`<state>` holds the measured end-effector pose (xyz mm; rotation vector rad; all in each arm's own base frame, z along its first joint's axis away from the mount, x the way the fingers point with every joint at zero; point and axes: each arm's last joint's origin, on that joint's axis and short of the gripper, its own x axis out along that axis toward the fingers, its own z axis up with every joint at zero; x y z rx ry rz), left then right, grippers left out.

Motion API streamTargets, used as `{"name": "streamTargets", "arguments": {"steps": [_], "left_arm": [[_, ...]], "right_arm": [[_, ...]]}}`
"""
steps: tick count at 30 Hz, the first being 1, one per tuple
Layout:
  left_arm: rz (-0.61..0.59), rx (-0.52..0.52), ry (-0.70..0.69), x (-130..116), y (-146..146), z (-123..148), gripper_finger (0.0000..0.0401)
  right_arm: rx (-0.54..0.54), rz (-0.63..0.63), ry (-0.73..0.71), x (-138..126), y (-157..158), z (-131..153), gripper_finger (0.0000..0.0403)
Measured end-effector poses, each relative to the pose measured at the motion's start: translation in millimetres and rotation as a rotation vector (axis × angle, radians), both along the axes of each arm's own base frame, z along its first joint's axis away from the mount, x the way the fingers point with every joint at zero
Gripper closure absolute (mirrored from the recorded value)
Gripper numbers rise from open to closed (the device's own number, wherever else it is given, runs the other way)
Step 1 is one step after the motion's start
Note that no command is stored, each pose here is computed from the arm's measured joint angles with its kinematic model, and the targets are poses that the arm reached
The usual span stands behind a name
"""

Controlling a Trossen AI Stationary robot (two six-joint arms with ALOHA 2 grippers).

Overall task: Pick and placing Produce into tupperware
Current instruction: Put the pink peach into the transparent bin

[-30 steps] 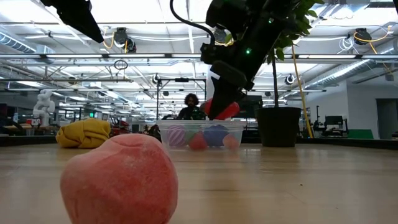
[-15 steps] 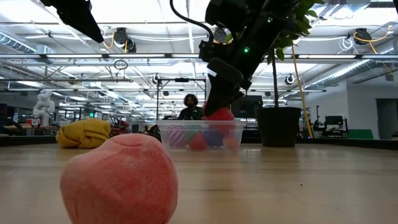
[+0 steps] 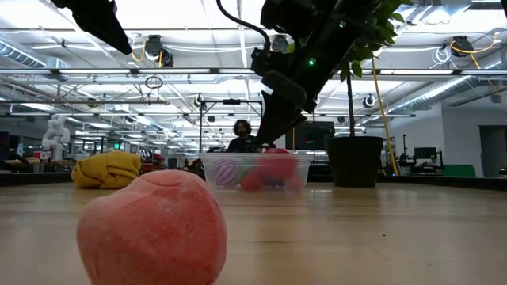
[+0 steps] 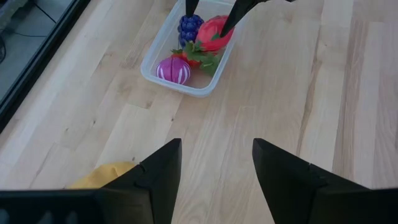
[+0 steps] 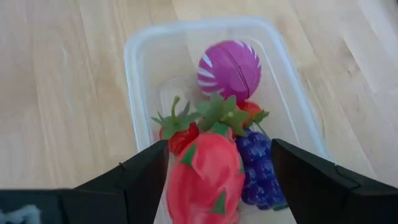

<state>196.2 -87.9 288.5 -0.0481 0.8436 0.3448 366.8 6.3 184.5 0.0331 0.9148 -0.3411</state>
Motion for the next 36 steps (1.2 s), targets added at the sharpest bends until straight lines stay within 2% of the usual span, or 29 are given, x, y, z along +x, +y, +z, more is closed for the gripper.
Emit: {"name": "streamTargets", "arguments": {"steps": [5, 9, 13, 19, 27, 36], "left_arm": [[-0.001, 0.001, 0.001, 0.0, 0.0, -0.1, 0.0199], [-0.001, 0.000, 0.000, 0.0, 0.0, 0.0, 0.0199], [-0.001, -0.001, -0.002, 0.2, -0.2, 0.1, 0.0199], [-0.024, -0.031, -0.065, 5.8, -7.5, 2.3, 0.0199], [-0.247, -0.094, -0.114, 27.6, -45.1, -8.5, 0.0199], [-0.373, -0.181, -0.088, 60.9, -85.9, -50.3, 0.0199]], "right_arm": [[0.003, 0.053, -0.081, 6.3, 6.5, 5.9, 0.0128], [-0.024, 0.211, -0.165, 12.7, 22.7, 14.3, 0.0128], [-0.112, 0.371, -0.244, 16.2, 48.1, 22.7, 0.0128], [-0.199, 0.562, -0.285, 10.6, 91.7, 27.1, 0.0128], [-0.184, 0.684, -0.260, -5.9, 135.7, 24.2, 0.0128], [-0.172, 0.749, -0.269, -16.7, 160.8, 24.3, 0.0128]]}}
